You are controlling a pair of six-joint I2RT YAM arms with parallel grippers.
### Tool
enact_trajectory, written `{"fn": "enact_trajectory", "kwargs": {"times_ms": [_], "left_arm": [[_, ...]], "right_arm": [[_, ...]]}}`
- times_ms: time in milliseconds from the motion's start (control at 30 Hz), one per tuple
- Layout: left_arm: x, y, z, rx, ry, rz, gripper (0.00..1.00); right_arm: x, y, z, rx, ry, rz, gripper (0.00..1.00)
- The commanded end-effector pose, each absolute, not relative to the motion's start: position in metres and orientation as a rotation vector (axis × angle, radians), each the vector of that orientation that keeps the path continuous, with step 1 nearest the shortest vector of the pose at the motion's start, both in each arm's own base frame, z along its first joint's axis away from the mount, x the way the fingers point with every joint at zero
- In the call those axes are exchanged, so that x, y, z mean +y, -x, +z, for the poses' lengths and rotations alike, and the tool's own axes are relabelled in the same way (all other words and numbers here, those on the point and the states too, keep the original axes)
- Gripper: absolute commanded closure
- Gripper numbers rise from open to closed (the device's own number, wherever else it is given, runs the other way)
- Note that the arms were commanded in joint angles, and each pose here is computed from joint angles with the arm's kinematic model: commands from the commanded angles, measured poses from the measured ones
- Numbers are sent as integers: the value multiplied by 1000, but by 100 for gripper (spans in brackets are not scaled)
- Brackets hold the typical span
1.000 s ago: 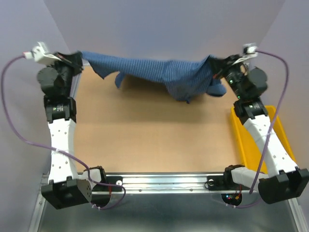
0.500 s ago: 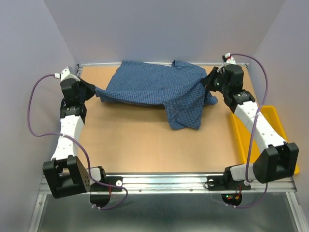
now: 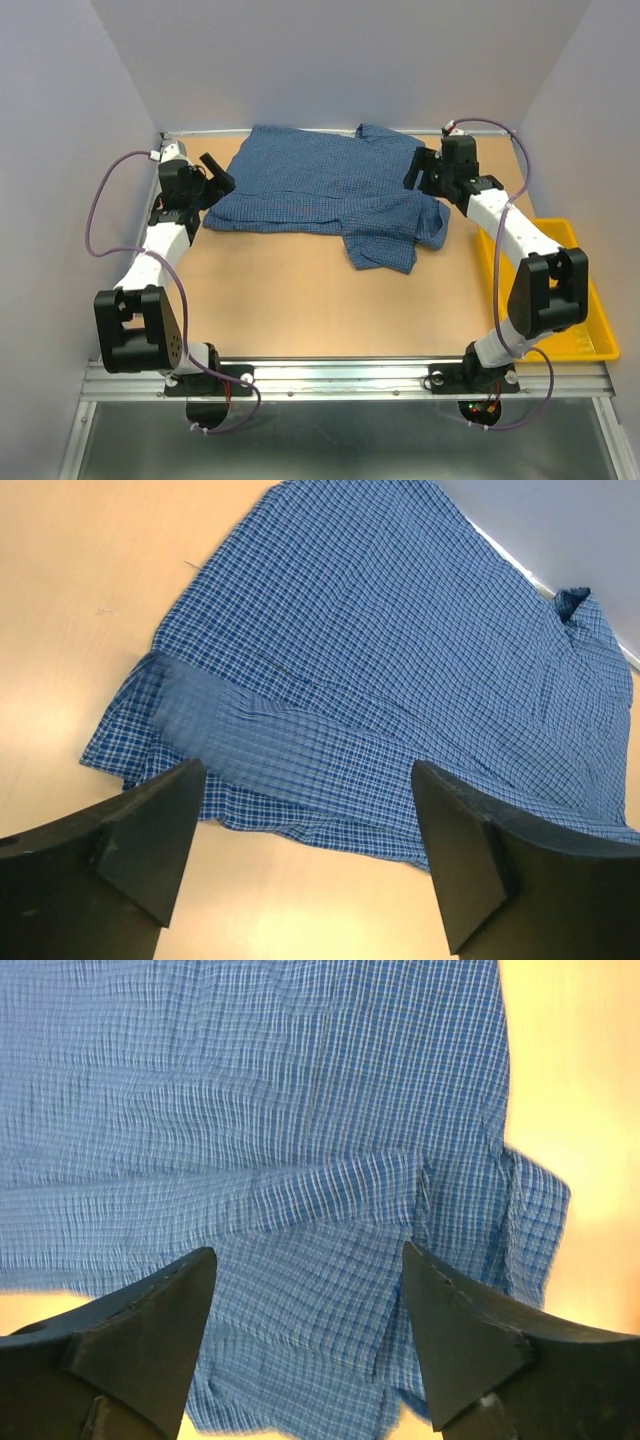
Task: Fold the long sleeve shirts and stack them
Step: Flatten the shirt out
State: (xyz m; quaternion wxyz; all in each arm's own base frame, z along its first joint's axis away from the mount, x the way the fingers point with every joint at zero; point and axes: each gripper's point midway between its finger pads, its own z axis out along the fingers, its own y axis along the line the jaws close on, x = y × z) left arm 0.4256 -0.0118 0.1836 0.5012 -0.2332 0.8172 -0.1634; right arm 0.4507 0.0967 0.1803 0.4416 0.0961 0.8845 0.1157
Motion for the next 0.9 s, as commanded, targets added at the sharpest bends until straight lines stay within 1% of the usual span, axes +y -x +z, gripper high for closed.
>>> {"fn": "enact_trajectory", "kwargs": {"times_ms": [0, 67, 133, 167, 200, 300, 400, 467, 700, 833, 867], "left_arm": [[-14, -419, 205, 1935, 521, -378, 1], [-12, -407, 216, 1919, 508, -358, 1], [-12, -397, 217, 1923, 496, -344, 1], [-11, -389, 228, 1896, 469, -330, 1], [-12, -385, 229, 1894, 458, -320, 1], [-9, -369, 234, 1868, 448, -277, 1], [-8, -355, 228, 1863, 426, -246, 1], [-9, -350, 221, 1873, 414, -237, 1], [-4, -344, 203, 1878, 417, -204, 1], [0, -344, 199, 1885, 422, -172, 1], [0, -345, 198, 1887, 421, -171, 1]], "right_arm": [[113, -409, 201, 2180, -73, 338, 19], [124, -383, 186, 2232, 16, 319, 18], [152, -353, 182, 2265, 143, 342, 18], [157, -343, 173, 2289, 168, 319, 18], [175, -323, 158, 2325, 250, 332, 18], [188, -294, 121, 2426, 342, 313, 19], [183, -290, 94, 2490, 362, 232, 20], [177, -296, 81, 2513, 378, 151, 20], [161, -314, 56, 2532, 464, -67, 20], [163, -310, 43, 2563, 523, -56, 22], [166, -306, 39, 2578, 542, -25, 24]]}}
